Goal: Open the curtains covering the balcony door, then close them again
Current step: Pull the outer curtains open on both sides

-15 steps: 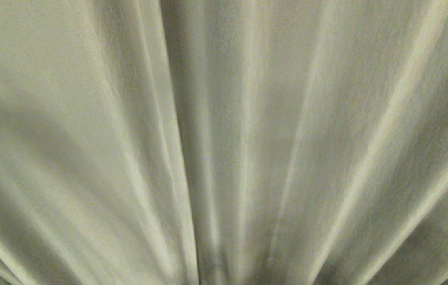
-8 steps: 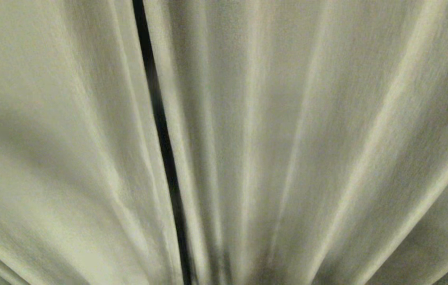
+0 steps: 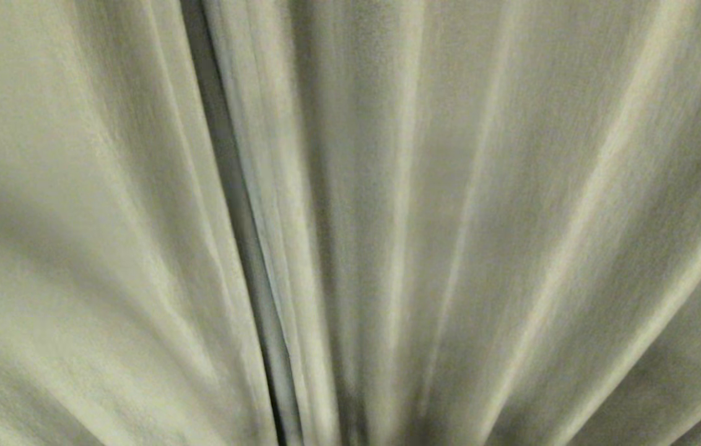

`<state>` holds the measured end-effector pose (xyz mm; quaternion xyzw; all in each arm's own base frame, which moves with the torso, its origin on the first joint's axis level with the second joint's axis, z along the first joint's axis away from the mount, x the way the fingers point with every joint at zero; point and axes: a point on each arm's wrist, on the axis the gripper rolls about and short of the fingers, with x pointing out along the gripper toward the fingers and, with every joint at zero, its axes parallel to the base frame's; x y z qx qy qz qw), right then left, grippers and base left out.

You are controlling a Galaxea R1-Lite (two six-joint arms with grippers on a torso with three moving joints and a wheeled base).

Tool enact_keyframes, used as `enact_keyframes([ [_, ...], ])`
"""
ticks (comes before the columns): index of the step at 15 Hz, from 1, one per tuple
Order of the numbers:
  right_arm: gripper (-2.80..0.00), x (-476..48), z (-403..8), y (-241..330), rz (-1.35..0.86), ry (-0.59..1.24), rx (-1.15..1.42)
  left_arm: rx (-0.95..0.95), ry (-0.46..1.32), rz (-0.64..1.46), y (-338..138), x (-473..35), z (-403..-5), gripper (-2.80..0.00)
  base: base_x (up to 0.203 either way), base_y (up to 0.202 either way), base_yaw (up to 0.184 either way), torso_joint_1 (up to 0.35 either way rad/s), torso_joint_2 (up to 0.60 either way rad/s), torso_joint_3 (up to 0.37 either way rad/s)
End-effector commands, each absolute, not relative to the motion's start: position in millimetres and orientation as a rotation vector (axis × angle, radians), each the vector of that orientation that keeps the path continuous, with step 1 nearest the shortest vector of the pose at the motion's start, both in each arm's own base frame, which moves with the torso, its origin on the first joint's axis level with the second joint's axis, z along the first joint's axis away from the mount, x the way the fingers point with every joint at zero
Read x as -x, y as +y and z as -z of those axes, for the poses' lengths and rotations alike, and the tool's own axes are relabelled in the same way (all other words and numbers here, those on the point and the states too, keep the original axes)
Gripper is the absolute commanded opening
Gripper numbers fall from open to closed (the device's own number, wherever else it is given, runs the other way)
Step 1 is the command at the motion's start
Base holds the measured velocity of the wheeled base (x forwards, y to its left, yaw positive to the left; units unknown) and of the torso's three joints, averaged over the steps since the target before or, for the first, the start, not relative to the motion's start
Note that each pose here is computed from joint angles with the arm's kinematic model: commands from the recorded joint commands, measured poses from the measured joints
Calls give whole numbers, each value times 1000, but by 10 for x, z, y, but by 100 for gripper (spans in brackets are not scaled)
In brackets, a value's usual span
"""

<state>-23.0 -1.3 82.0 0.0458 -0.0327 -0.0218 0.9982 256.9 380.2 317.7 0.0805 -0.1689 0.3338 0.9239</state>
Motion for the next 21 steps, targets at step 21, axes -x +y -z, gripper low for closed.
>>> enact_keyframes([
  [21,-280,230,-821,-14,44,-66,-92,-214,-504,-547,3005,-2599,-3895,-280,0,0,0,0,0,0],
])
